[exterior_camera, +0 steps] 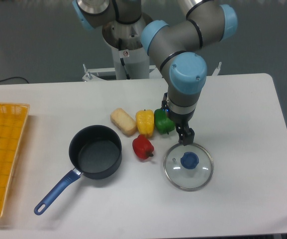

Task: Pick up the red pepper
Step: 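Lift the gripper up from beside the green pepper toward the red pepper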

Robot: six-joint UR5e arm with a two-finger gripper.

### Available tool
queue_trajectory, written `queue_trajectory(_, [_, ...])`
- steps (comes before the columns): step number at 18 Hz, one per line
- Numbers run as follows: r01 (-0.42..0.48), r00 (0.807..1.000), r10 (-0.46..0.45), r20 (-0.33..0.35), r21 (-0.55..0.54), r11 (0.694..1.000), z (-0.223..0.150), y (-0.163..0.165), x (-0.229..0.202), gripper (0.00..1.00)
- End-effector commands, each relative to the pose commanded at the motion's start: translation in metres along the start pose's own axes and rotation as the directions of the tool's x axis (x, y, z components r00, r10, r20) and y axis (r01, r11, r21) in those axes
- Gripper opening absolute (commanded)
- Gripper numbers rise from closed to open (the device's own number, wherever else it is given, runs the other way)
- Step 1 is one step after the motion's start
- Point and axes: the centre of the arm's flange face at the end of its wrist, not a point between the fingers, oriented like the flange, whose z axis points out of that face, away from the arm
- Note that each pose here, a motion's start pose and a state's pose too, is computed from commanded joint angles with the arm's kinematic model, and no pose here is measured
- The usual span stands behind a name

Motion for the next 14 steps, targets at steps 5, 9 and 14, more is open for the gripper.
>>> queue_trajectory(5, [0.058,0.998,-0.058,-0.002,0.017,0.998,0.001,-0.003,0.001,1.0])
queue_trajectory(9, [0.232,0.973,-0.232,-0.022,0.049,0.971,0.015,-0.01,0.006,1.0])
queue_trajectory(14, [0.409,0.912,-0.408,-0.048,0.038,0.912,0.037,-0.025,0.019,1.0])
